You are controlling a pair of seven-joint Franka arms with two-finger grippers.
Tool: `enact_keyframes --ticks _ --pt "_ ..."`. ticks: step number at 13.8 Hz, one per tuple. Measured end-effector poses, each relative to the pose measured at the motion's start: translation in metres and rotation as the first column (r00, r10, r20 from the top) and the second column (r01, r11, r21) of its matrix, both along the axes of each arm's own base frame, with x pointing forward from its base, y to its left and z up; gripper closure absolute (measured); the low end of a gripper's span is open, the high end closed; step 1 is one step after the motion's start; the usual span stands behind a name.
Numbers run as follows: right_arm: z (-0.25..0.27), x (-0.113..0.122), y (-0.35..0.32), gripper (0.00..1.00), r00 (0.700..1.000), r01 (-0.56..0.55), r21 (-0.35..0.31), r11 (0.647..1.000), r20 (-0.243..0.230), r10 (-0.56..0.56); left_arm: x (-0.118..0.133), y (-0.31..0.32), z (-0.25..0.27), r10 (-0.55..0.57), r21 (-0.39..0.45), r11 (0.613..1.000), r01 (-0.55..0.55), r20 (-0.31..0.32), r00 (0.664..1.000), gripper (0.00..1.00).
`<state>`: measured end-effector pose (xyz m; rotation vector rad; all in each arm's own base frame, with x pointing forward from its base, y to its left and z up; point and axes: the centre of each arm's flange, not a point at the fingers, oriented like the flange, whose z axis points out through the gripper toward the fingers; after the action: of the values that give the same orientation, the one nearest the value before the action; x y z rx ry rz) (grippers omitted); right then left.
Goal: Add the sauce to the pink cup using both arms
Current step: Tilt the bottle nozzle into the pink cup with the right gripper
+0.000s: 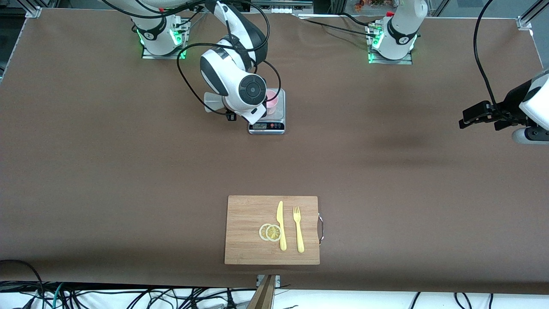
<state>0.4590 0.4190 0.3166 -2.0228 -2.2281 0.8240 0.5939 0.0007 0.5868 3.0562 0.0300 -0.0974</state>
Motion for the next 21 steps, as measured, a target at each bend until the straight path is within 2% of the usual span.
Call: enact_keyframes --ticks 7,14,18,21 --pt "-0.009 -0.004 0.004 0.63 1.000 -0.010 -0.038 0.999 0.023 0.011 0.000 0.000 -0.001 0.000 0.000 1.000 0.000 -0.001 1.000 0.00" --pt "-0.011 -0.001 0.003 0.63 1.000 -0.002 -0.039 0.999 0.030 0.004 0.000 0.000 -0.001 0.000 0.000 1.000 0.000 -0.001 1.000 0.00" --pt "-0.005 0.006 0.006 0.63 0.999 0.022 0.029 0.999 0.037 -0.023 0.000 0.001 -0.001 0.001 0.000 1.000 -0.001 -0.001 1.000 0.00" --pt "0.003 0.022 0.000 0.63 0.998 0.058 0.144 0.988 0.019 -0.061 0.000 0.001 -0.001 0.001 0.000 1.000 -0.001 -0.001 1.000 0.00"
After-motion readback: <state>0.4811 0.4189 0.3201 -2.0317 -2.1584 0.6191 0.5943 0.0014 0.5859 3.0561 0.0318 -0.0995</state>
